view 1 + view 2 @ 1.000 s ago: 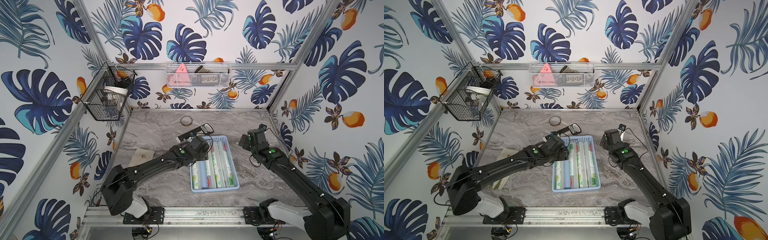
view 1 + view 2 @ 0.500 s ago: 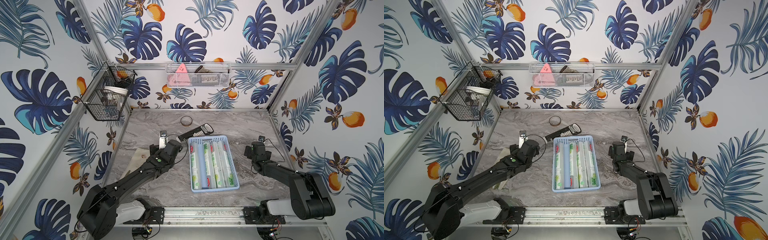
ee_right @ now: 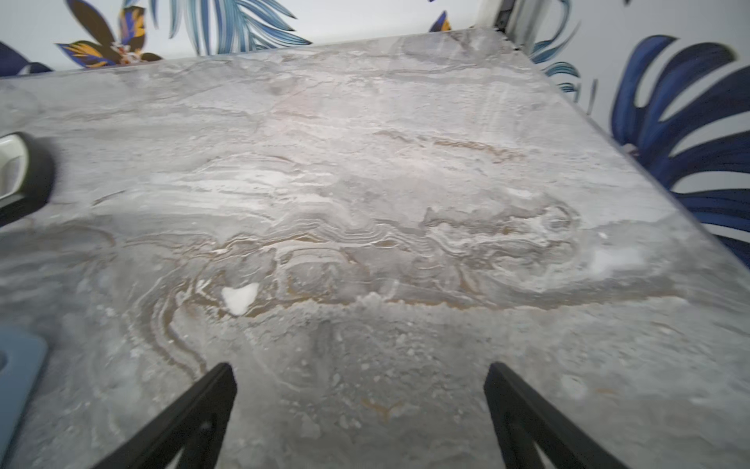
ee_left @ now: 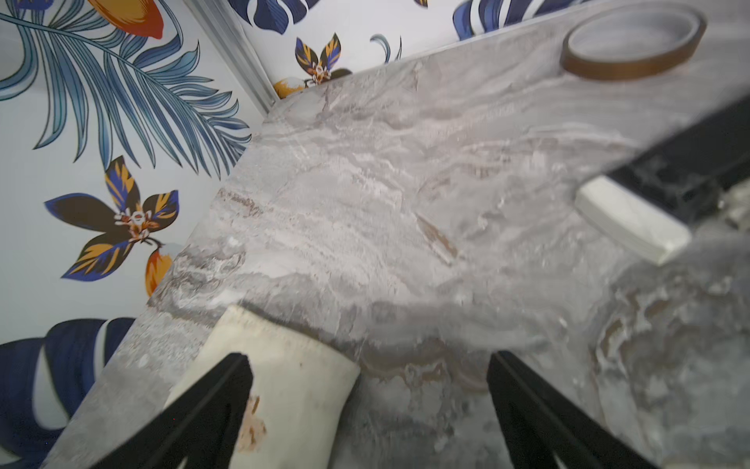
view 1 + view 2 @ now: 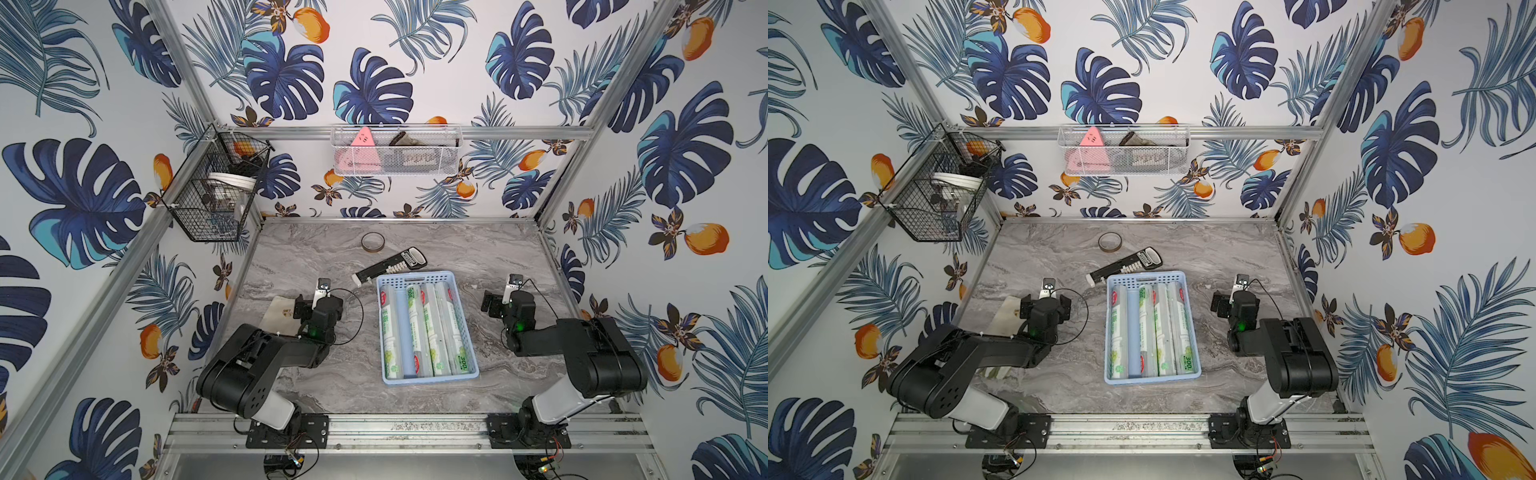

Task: Put the plastic wrap into the basket
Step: Reset both arms

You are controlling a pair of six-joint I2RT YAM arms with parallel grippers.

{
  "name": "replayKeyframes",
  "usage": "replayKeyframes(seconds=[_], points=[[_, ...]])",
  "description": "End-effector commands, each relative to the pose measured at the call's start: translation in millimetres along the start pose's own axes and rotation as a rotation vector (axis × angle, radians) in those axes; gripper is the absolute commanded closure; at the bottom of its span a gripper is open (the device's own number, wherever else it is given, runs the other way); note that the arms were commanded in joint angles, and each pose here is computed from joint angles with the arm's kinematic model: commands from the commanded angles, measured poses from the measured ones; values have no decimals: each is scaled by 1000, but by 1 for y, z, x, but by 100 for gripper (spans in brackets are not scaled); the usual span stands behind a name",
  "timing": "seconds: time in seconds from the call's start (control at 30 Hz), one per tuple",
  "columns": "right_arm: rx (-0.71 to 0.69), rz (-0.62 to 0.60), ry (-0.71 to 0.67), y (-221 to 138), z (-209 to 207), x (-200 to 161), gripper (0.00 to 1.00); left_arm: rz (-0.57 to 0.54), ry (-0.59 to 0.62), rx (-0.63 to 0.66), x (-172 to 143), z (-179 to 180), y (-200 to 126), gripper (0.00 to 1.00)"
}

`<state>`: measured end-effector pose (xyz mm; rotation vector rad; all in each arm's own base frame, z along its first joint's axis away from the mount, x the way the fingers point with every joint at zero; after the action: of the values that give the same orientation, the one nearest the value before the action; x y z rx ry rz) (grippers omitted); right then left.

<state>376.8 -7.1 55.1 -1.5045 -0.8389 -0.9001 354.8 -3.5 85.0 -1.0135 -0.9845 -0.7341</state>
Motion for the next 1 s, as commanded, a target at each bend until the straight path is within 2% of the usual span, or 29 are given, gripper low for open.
replayKeyframes(seconds=[0.0, 0.07, 0.13, 0.2, 0.23, 0.3, 0.4, 0.73, 0.97], points=[[60, -126, -26, 0, 11, 26, 0, -142, -93, -113, 24, -7, 3, 1], [66, -75, -23, 5, 12, 22, 0, -147, -105, -137, 24, -6, 2, 1], [37, -77, -7, 9, 7, 24, 0, -142, -102, -191, 22, -11, 3, 1], [27, -59, 6, 10, 5, 22, 0, -101, -142, -194, 8, -4, 11, 1], [27, -57, 6, 10, 5, 22, 0, -141, -161, -165, 13, 1, 16, 1], [25, -73, 2, 10, 5, 24, 0, -48, -168, -164, 8, 0, 23, 1], [16, -76, 3, 8, 3, 24, 0, -19, -206, -142, 6, 10, 33, 1], [18, -71, 3, 10, 4, 23, 0, -42, -178, -127, 8, 7, 30, 1], [19, -69, 3, 10, 4, 23, 0, -19, -185, -155, 6, 5, 33, 1]])
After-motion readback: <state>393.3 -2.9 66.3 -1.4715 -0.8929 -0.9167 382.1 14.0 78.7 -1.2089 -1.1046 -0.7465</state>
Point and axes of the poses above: each gripper's point midway between its finger pads, its own y axis out along the fingers, its own z axis along the line the jaws close on, x = y × z, the point moved 1 cm from there along -y, back along the fingers, and after that the axes turned 6 degrees about -y, right-handed, at the moved point
